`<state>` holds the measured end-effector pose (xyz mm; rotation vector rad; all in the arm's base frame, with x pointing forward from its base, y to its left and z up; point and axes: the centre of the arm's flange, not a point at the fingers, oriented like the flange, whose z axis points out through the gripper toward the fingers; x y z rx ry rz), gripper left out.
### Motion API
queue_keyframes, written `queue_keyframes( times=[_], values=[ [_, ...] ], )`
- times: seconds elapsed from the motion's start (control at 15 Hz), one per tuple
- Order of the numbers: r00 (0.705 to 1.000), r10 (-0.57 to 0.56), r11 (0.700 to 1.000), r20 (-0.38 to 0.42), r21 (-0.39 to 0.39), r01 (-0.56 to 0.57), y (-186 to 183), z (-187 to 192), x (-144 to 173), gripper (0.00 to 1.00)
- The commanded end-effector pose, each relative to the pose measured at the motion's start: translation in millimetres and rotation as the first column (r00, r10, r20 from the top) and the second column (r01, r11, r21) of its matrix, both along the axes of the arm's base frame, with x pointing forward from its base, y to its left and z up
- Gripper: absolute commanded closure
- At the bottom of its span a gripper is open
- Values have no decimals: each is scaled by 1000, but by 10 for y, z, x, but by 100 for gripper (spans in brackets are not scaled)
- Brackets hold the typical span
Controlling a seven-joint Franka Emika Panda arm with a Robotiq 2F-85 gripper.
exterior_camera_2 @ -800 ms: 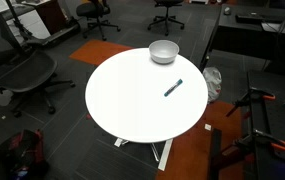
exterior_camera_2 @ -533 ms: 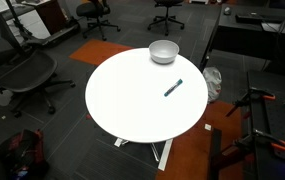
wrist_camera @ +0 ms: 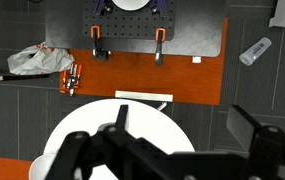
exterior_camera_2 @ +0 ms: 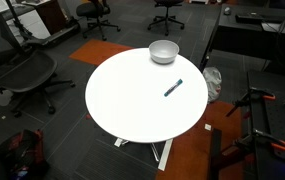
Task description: Put the marker in the bowl
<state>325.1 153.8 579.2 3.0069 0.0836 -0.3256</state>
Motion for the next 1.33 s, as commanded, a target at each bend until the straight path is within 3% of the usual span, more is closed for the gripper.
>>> queue_keyframes(
  times=[0.0,0.27,0.47,0.87,1.27],
  values=[
    [995,95,995,26,-20,-95,-76,-54,103,0],
    [976,209,978,52,-33,-208,-296,-167,291,0],
    [944,319,948,81,-30,-317,-498,-352,498,0],
    [858,500,864,119,-4,-503,-855,-938,889,0],
    [790,610,790,58,34,-613,-1010,-1601,1095,0]
  ],
)
